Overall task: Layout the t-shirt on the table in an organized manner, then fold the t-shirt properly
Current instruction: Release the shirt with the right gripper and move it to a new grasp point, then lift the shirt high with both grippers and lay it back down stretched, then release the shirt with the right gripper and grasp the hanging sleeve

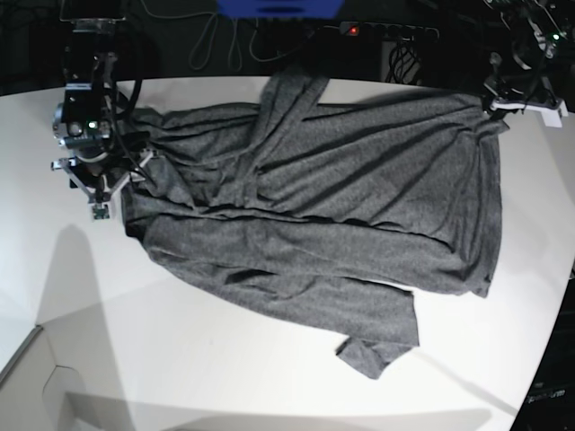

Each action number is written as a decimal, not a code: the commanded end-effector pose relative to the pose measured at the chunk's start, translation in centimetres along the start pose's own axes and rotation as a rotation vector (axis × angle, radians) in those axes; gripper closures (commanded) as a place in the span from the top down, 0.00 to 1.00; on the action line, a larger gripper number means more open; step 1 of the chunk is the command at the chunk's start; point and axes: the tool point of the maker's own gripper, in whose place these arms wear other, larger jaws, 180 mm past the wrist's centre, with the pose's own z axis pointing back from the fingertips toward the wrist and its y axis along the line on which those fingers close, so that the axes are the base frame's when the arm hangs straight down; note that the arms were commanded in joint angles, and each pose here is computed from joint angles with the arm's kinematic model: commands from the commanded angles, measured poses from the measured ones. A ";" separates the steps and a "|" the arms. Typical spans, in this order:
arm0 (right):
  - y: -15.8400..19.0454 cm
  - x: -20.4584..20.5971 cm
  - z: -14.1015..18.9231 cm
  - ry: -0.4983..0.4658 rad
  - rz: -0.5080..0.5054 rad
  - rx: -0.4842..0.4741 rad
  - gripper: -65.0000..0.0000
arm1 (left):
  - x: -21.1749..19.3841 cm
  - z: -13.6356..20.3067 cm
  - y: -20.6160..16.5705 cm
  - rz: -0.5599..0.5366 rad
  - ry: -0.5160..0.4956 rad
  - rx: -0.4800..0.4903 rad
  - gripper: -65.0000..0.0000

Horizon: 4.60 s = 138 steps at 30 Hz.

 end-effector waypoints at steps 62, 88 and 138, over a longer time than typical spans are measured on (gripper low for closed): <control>-11.3 25.6 -1.7 -0.385 -0.108 -0.143 0.00 | 21.6 1.9 -17.6 -0.070 -0.499 -0.370 0.00; -15.4 38.3 4.0 -0.616 -0.209 -0.151 0.00 | 39.3 7.8 -36.3 -0.089 -0.652 -0.727 0.00; -11.4 14.3 4.4 -0.344 -0.078 -0.243 0.55 | 10.4 -4.7 -7.8 0.062 -0.124 -0.278 0.00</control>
